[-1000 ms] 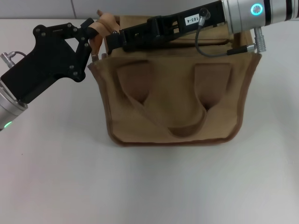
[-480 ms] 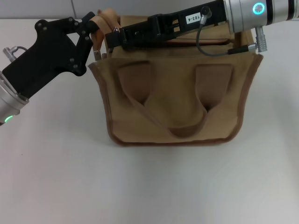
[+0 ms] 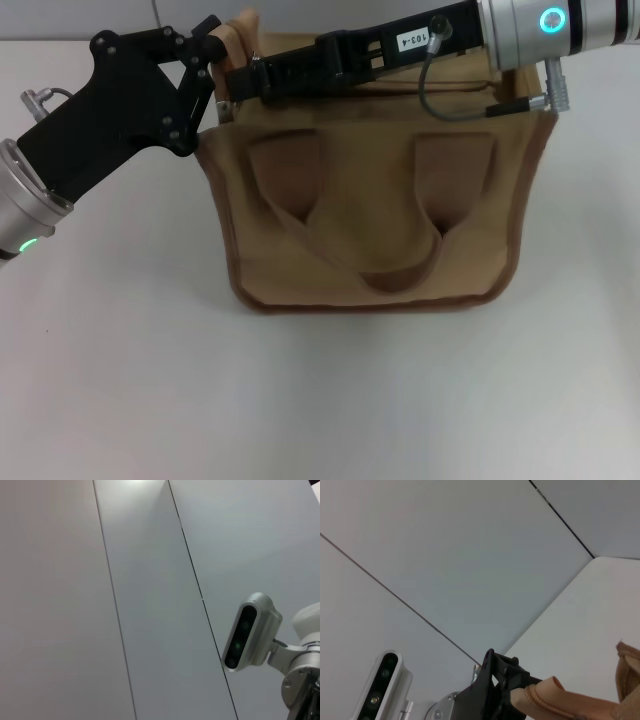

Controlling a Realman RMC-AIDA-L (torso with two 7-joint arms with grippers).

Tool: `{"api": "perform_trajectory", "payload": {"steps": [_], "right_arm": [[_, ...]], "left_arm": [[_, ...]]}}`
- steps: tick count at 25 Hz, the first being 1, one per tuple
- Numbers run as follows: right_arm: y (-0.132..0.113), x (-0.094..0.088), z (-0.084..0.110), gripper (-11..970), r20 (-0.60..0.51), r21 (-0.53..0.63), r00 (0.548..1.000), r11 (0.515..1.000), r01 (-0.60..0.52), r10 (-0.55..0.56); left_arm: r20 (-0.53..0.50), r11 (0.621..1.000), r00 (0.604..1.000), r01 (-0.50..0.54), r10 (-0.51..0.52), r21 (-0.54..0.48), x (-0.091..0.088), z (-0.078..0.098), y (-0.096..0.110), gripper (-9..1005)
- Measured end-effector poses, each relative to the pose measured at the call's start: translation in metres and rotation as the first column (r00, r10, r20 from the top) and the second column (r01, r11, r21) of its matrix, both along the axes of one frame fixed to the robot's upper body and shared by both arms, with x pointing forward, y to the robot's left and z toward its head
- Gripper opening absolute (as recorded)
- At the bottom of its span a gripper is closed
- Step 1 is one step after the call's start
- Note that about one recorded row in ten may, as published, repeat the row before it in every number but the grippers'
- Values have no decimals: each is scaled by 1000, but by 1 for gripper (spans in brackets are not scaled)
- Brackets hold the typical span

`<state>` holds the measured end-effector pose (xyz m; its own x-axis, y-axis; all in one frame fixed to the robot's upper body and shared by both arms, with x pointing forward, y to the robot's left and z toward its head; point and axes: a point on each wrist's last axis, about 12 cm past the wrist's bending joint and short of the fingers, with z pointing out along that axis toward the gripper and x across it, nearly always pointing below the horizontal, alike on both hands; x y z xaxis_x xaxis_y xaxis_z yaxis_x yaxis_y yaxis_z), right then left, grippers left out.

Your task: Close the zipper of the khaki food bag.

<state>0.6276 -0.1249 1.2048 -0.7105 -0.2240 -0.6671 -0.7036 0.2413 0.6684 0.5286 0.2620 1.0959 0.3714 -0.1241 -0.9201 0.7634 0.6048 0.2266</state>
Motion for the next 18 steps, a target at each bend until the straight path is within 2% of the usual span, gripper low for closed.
{"api": "perform_trajectory", "payload": {"steps": [12, 18], "right_arm": [[2, -3, 0, 751, 17, 11, 1000, 1000, -23, 22], [-2, -3, 0, 747, 19, 27, 1000, 1000, -9, 8]], "left_arm": [[-29, 999, 998, -47, 47, 12, 5, -4, 2, 32], [-31, 999, 998, -50, 50, -15, 2, -3, 4, 32]]}}
